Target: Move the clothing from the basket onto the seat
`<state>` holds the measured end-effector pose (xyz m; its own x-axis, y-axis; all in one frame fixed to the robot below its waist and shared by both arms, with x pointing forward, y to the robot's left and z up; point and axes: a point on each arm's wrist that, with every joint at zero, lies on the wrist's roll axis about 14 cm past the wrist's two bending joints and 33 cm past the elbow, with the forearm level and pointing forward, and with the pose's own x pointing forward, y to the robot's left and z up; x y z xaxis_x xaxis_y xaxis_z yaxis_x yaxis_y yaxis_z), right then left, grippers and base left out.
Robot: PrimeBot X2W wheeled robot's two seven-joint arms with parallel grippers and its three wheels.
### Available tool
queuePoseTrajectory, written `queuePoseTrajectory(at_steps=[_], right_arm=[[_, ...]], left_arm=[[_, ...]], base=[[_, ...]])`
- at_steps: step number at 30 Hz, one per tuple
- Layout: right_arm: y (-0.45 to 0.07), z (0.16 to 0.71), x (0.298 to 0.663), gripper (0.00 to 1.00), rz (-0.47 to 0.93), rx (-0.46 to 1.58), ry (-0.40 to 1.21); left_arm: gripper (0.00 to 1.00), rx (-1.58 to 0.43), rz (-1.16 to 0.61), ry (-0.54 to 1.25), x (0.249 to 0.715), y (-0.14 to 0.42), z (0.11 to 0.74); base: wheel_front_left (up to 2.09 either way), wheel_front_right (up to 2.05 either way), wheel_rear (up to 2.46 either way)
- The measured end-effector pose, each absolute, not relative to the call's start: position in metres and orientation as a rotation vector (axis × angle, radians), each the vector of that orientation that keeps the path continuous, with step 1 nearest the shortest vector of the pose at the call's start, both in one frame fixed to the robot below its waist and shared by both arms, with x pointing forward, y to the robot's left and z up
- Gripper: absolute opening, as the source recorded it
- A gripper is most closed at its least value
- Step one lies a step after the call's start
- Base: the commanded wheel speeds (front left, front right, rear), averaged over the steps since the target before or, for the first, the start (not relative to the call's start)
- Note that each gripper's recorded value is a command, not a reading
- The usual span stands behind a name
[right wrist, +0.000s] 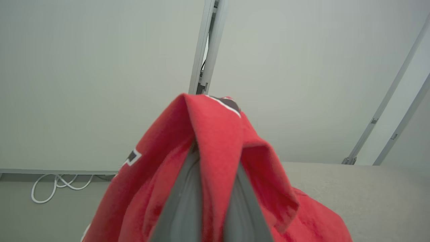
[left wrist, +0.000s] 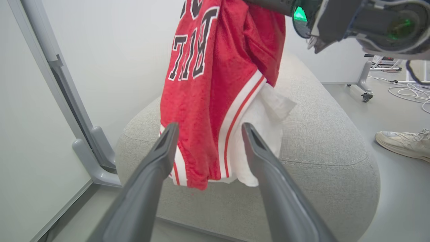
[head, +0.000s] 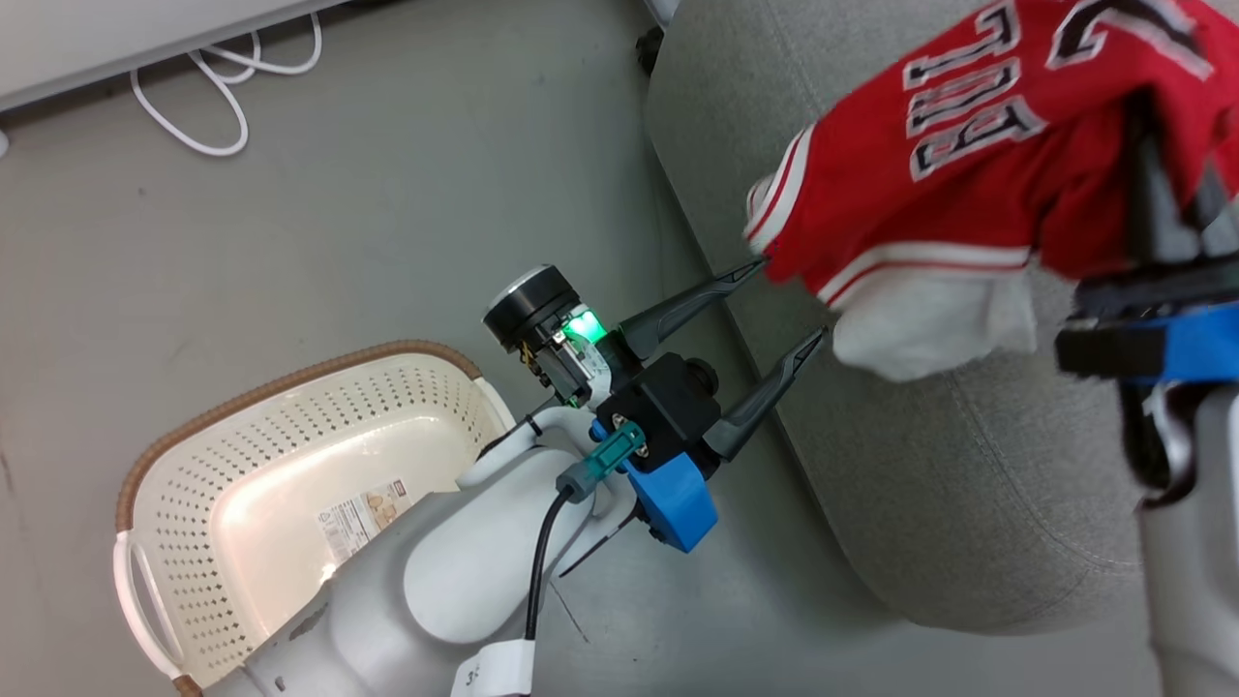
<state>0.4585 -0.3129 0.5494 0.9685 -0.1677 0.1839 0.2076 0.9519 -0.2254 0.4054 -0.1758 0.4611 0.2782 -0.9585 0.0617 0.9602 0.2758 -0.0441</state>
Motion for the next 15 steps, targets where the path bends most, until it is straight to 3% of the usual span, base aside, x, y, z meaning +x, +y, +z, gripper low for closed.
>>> queuePoseTrajectory(at_steps=[7, 15], right_arm=[[-0.347, 0.619, 0.495, 0.00, -0.243, -0.371, -0.341], [-0.413, 0.674, 0.512, 0.00, -0.411, -0.504, -0.455]], left_arm=[[1.00, -0.070, -1.273, -0.011, 0.425, -0.168, 0.441], [1.00, -0.077, -1.255, 0.004, 0.449, -0.162, 0.412]], base=[[0.00, 0.00, 0.00], [0.00, 0.00, 0.00]])
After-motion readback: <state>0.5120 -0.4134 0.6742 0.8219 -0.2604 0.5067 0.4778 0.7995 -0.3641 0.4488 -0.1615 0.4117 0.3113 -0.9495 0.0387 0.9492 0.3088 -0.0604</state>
